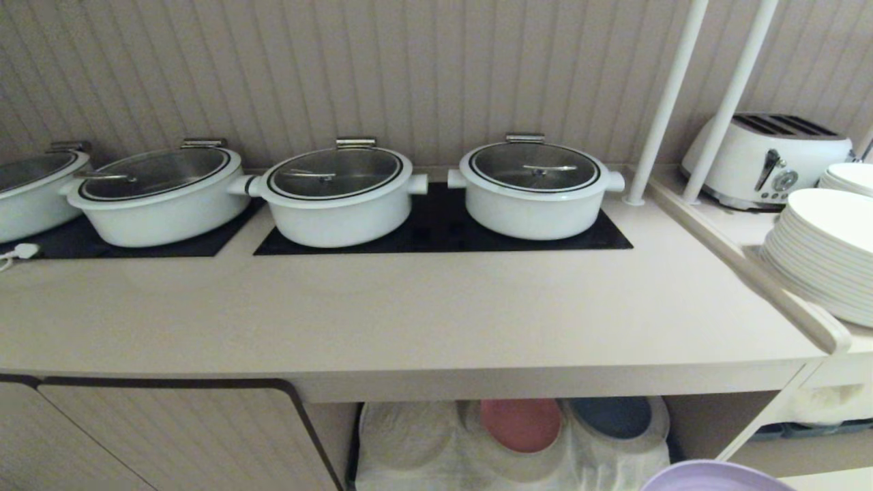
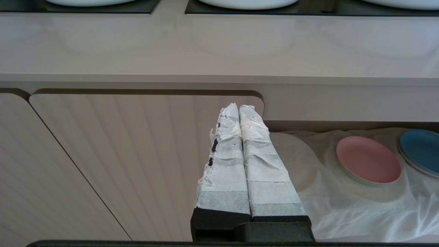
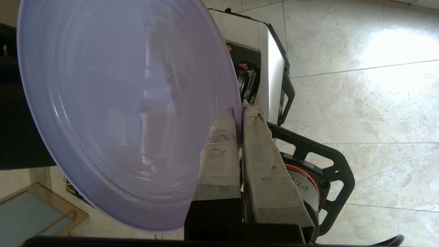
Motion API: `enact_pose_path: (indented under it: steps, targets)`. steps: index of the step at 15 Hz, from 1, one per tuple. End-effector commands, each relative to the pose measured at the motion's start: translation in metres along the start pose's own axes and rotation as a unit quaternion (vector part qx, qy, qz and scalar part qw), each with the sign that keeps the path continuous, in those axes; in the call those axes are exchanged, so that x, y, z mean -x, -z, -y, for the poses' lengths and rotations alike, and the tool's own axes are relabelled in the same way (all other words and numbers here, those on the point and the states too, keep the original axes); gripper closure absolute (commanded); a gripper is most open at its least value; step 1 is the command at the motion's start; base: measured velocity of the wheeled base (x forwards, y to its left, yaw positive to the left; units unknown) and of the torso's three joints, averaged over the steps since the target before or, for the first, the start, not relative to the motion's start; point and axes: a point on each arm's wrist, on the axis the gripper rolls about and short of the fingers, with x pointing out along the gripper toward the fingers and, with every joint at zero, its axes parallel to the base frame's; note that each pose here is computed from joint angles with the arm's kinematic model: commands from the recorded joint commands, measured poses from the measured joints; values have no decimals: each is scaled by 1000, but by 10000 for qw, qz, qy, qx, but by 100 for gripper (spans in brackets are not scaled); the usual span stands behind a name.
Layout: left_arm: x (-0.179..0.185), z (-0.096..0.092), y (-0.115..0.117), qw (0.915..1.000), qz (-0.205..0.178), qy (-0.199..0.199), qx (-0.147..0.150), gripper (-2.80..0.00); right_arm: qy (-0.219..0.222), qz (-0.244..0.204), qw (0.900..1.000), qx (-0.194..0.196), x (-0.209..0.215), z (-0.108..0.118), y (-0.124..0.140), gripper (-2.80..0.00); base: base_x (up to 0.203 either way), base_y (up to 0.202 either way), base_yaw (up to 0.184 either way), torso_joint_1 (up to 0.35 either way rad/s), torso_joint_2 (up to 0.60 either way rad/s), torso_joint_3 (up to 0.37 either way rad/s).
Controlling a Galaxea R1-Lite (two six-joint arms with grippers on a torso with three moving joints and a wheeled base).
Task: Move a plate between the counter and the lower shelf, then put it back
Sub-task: Put the plate in the cupboard
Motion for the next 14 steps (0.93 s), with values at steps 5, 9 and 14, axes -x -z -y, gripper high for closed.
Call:
enact_pose_path:
  steps: [5,9,14]
  targets:
    - [0,0,0,10000,-4,-4,3,0,-40,-54,10000,-33,1,-1,1,0,0,0,0,0,0,0]
    - [0,0,0,10000,-4,-4,3,0,-86,-152,9998,-84,1,-2,3,0,0,0,0,0,0,0]
    - [0,0,0,10000,-4,-4,3,0,-95,-159,9998,-98,1,-1,2,0,0,0,0,0,0,0]
